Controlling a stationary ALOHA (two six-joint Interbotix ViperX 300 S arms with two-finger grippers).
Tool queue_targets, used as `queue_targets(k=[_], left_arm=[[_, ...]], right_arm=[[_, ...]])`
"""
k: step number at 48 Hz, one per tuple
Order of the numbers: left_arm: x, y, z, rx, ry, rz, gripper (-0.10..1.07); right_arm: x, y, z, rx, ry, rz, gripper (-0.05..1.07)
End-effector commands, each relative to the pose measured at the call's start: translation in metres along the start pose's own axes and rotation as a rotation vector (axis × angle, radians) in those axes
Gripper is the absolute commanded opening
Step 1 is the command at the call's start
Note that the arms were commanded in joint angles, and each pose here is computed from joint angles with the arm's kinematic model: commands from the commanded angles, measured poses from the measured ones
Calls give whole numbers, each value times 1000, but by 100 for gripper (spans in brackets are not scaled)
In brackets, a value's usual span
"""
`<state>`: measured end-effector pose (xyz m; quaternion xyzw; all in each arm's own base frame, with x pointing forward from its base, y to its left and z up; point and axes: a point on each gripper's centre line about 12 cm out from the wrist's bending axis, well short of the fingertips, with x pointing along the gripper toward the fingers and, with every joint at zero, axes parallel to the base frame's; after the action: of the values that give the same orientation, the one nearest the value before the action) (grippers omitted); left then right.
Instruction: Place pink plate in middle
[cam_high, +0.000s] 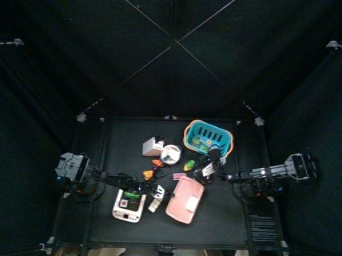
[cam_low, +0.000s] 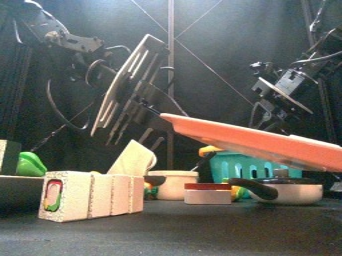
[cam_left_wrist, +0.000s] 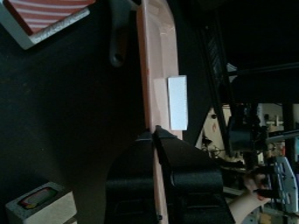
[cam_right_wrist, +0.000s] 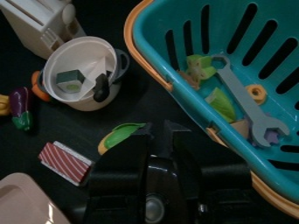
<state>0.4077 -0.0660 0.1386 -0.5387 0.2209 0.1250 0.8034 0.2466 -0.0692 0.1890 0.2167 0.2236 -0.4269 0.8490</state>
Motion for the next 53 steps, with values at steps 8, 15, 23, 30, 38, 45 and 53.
queue_targets(k=[8,15,23,30,38,45,53], left_arm=[[13,-7,-14,-29,24,-14,29],[16,-2,-18,-33,35,3,29],[18,6,-21,-36,47,32,29],[19,12,-23,-35,66,63,30],[19,14,-24,-34,75,77,32],[18,17,-25,-33,76,83,38],[17,19,-24,-33,77,90,54]], right_arm=[[0,1,4,10,-9,-1,62],[2,1,3,6,-6,-6,62],[3,1,4,7,-5,-9,62],[4,1,3,5,-3,-13,62],[4,1,3,4,-3,-13,62],[4,1,3,4,-3,-13,62],[4,1,3,4,-3,-13,62]])
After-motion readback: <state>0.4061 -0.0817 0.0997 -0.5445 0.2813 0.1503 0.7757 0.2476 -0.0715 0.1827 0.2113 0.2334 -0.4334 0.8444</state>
